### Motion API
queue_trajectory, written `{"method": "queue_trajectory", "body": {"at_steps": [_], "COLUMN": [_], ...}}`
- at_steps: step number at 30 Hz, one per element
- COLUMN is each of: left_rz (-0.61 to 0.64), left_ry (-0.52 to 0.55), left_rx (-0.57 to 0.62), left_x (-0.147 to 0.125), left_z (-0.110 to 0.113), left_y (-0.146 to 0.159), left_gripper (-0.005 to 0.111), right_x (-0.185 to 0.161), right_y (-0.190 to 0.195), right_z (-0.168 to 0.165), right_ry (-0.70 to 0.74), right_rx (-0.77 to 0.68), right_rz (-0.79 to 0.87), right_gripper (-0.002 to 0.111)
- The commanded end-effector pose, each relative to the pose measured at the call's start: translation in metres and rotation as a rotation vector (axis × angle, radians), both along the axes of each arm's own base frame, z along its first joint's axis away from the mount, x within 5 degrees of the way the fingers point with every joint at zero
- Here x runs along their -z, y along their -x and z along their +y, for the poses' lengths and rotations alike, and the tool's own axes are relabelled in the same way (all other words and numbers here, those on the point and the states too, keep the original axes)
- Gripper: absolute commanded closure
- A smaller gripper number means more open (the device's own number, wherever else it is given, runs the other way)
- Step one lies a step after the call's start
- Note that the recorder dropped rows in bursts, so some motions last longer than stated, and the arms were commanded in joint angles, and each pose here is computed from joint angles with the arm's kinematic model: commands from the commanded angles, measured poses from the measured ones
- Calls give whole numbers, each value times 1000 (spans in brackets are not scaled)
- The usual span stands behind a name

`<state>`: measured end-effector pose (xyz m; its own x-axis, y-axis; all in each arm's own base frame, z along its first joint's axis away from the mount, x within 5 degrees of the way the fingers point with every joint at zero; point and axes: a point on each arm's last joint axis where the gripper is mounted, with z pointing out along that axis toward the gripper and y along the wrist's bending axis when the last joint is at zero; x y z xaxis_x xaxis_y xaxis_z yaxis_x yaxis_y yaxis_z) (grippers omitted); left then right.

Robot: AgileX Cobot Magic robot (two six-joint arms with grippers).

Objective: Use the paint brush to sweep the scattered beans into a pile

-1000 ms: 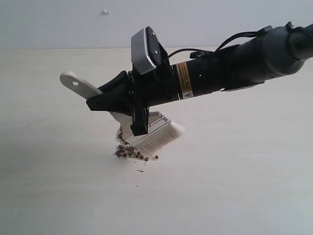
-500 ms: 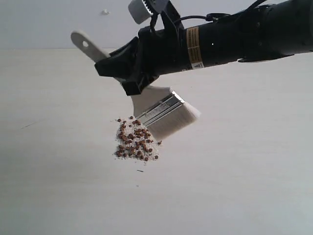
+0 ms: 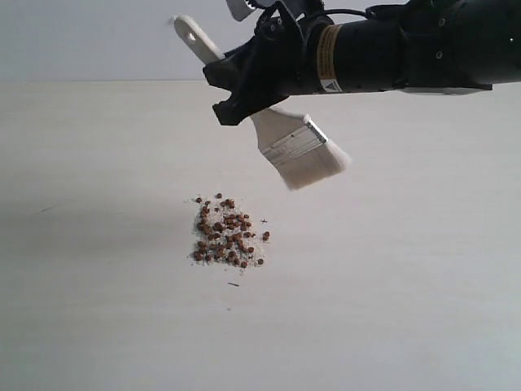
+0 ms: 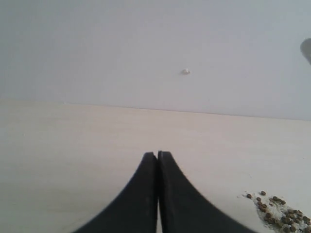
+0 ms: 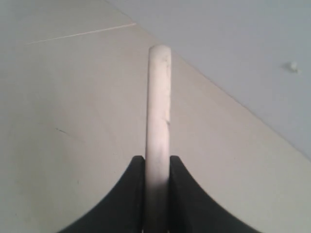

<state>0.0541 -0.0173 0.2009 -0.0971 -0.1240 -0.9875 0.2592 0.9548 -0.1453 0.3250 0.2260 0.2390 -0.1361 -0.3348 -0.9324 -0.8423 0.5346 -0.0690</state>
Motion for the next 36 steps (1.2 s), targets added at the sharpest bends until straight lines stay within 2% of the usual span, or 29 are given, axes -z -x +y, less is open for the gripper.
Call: {"method": "queue_trajectory", "body": {"at_steps": [1,6,9,11,16,28,36], "left_rz": [-4,-4,-4,-4,-4,-4,-4], "left_ry": [0,0,0,0,0,0,0], "left_rx": [6,6,6,6,6,6,6], "left_x": [1,1,1,1,1,1,1], "left_z": [0,0,0,0,0,0,0], "left_y": [0,0,0,0,0,0,0], "left_gripper": [107,107,107,107,107,107,107], "right_x": [-14,-19,-19,-14,12,41,73], "right_y": [11,22,32,32,5,-51,-56], "right_z": [8,16,20,19,15,34,37], "right_ry": [-13,-104,-238,-346,-369,-349,-324], "right_rx": [-199,-362,-536,-588,-487,-511,-515], "right_rz": [-190,-264,-337,-365,-311,-359,-321], "right_gripper": [108,108,108,108,108,108,108]}}
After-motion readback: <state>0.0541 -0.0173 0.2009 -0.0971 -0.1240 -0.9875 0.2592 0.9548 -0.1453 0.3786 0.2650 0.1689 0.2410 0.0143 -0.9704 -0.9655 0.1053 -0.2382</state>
